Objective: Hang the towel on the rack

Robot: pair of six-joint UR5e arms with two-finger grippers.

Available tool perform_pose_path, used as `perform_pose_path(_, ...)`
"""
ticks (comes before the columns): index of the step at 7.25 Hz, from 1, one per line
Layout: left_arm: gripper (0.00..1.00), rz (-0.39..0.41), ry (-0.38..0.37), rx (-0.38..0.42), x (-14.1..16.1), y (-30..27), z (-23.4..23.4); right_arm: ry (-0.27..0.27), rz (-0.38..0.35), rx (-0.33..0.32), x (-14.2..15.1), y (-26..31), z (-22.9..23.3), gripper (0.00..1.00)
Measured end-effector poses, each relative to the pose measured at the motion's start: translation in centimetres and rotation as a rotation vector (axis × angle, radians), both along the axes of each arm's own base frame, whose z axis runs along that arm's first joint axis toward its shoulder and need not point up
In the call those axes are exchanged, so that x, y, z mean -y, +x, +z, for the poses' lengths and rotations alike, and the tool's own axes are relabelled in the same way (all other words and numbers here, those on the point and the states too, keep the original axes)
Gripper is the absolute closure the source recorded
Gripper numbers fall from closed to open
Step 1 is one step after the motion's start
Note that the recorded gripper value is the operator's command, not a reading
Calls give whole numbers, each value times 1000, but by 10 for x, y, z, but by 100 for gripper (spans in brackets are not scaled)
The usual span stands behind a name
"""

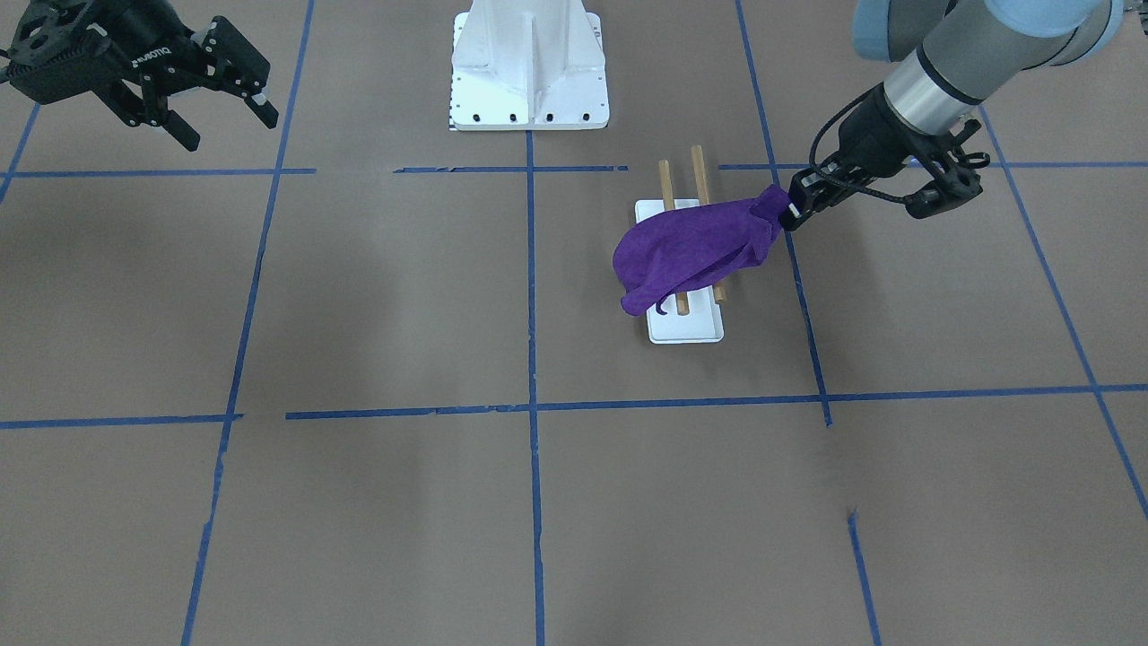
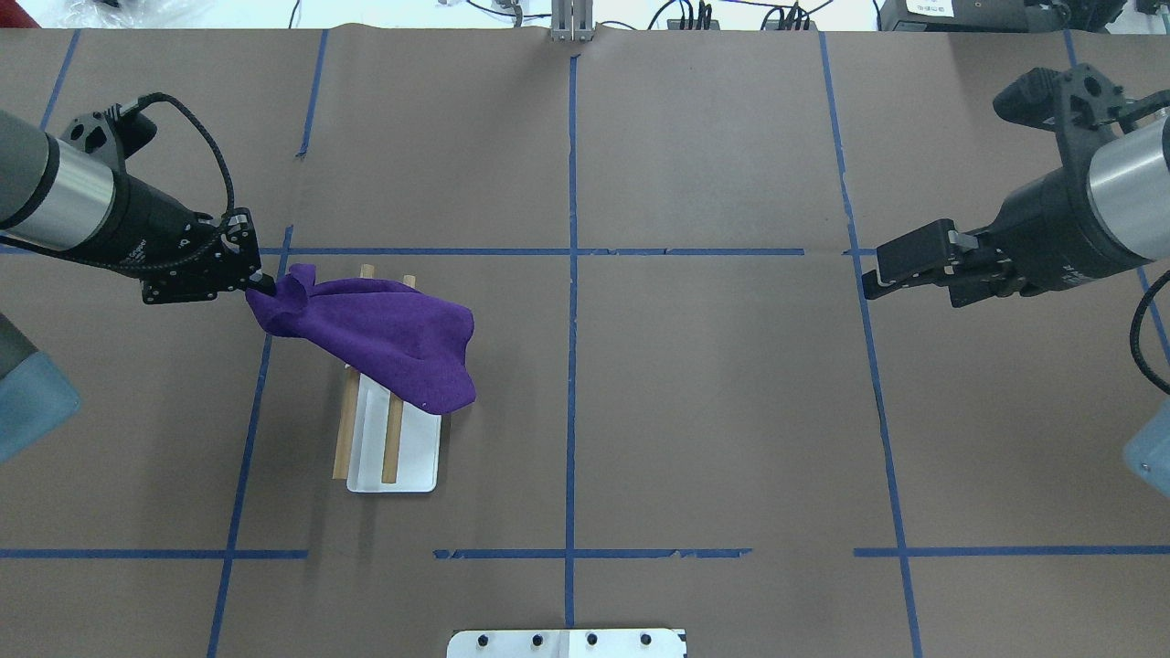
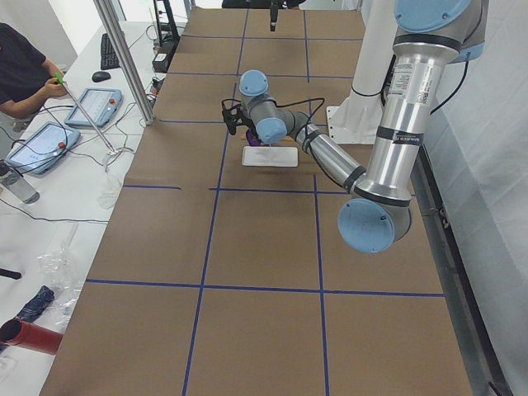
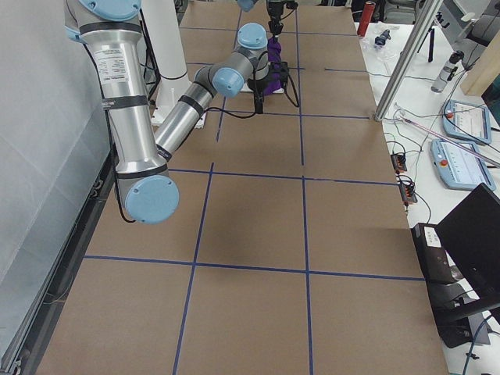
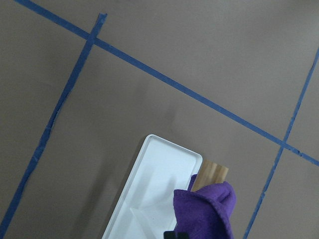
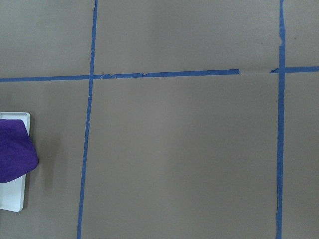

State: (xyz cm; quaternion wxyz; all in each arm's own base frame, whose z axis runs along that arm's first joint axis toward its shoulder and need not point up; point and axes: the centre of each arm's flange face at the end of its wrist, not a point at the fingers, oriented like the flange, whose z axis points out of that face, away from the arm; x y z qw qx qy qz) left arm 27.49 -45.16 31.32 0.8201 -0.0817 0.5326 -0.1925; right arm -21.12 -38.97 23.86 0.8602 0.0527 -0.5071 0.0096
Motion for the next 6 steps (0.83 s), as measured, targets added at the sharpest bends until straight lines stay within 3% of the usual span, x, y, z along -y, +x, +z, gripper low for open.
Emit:
perform_pose_path(1,62,-2,-6,20,2,4,11,-1,1,0,0,0,0,0)
perform_pose_path(2,15,-13,-13,46,7,9,23,-1,2,0,0,1,0,0)
perform_pose_path(3,0,-26,-15,73,11,16,33,0,2,1,0,1,0,0)
perform_pose_path(6,0,-39,36,145,13,24,57,-16,5,-15,2,3,11,0)
